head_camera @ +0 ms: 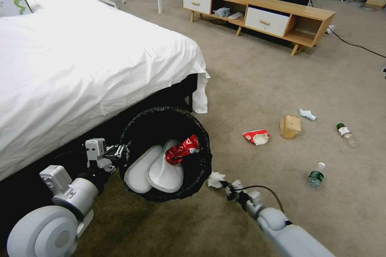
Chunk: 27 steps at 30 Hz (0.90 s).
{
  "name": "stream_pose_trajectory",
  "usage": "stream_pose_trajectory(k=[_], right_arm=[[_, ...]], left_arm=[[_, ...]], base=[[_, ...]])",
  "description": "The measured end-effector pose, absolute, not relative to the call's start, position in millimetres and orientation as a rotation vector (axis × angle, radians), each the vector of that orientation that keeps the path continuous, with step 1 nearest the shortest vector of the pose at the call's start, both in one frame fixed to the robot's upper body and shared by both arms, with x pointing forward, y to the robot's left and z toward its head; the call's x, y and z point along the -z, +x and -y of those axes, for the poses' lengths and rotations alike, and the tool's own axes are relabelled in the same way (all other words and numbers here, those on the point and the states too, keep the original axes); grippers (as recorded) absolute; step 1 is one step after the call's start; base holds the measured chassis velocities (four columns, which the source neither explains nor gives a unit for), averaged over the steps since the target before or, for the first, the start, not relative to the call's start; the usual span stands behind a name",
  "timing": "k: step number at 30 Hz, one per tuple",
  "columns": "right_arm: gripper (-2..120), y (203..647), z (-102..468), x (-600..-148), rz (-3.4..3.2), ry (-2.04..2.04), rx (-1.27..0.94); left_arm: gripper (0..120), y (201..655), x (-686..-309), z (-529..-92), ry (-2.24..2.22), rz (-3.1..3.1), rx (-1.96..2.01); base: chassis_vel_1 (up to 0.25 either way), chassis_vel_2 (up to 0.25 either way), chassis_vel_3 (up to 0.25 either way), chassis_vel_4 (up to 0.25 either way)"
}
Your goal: Pick up the trash bin, then pick up the garbage from the floor and place it into the trash bin.
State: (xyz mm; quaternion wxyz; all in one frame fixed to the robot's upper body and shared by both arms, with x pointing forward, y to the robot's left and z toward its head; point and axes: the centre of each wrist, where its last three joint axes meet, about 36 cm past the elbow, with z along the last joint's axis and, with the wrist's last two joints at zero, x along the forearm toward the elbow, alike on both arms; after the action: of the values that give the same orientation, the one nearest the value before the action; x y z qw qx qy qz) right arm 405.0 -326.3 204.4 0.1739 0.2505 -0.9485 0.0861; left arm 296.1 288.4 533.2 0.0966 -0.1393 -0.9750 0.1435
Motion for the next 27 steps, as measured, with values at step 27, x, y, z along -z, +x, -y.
stream_pose_trajectory(k=[27], right_arm=[[0, 406, 392, -420, 3.260, 0.728, -0.335]], left_arm=[[3, 306, -530, -284, -0.250, 2.712, -0.507]], base=[[0.000, 0.000, 0.000, 0.000]])
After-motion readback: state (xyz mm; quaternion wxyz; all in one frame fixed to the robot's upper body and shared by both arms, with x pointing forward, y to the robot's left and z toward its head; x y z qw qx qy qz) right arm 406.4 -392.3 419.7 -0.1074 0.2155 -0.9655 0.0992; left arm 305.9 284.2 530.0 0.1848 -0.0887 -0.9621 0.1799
